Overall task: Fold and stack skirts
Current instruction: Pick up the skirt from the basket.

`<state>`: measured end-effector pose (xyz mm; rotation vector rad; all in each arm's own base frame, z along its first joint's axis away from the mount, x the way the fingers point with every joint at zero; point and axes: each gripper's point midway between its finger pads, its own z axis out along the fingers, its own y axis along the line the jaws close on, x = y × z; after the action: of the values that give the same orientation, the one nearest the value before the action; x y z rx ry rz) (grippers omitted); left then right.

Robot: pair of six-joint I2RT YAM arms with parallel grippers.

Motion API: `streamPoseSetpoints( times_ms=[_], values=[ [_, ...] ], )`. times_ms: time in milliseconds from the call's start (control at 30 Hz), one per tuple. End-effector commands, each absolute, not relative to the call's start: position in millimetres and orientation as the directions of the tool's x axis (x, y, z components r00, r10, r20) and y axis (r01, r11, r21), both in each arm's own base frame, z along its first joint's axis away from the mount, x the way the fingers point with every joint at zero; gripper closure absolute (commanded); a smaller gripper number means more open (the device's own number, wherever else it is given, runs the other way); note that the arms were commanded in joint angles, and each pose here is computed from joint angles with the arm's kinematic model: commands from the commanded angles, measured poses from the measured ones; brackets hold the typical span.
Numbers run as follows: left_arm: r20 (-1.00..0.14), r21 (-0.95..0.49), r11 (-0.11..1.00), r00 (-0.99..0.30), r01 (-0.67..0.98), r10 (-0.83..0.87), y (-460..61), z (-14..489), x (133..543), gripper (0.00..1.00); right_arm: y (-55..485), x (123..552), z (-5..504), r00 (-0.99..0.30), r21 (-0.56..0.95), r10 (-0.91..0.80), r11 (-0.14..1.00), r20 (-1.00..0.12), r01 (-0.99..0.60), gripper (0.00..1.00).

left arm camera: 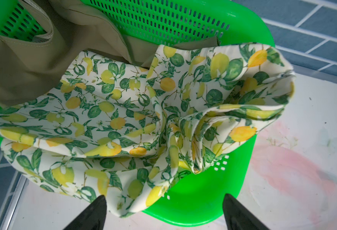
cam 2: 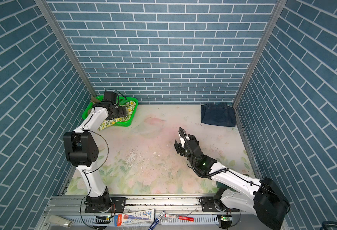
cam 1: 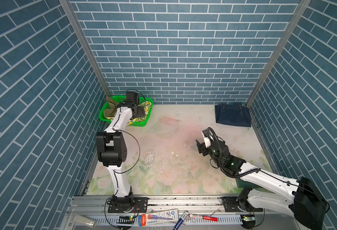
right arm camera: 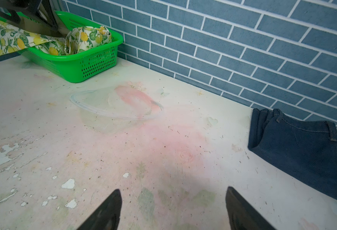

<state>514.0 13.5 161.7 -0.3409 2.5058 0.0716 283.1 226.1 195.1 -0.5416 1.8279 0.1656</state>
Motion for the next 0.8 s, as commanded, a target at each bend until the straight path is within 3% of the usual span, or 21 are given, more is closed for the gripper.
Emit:
streamPoseSetpoints(
  times_ms=[0,267,600,767],
  values=[
    [-0.57,0.02,0.982,-0.809,-0.19,-0.145,12.4,155.8,519.4,0.12,220.1,281.7,200.3,-0.208,-0.16,-0.266,0.893,-0.941,-0.421,0.19],
    [-0.562,0.137,0.98,-0.826,-0.145,-0.044,29.8,145.1,521.5,0.23,214.8,283.3,201.7,-0.205,-0.168,-0.265,0.904,-0.942,-0.394,0.2],
    [-0.516,0.153,0.981,-0.856,-0.119,-0.024,29.8,113.1,524.8,0.37,215.0,285.0,197.5,-0.211,-0.175,-0.272,0.905,-0.939,-0.388,0.2],
    [-0.558,0.154,0.98,-0.83,-0.123,-0.017,30.4,123.3,528.4,0.8,217.9,287.4,193.1,-0.221,-0.182,-0.284,0.903,-0.933,-0.39,0.2]
  ],
)
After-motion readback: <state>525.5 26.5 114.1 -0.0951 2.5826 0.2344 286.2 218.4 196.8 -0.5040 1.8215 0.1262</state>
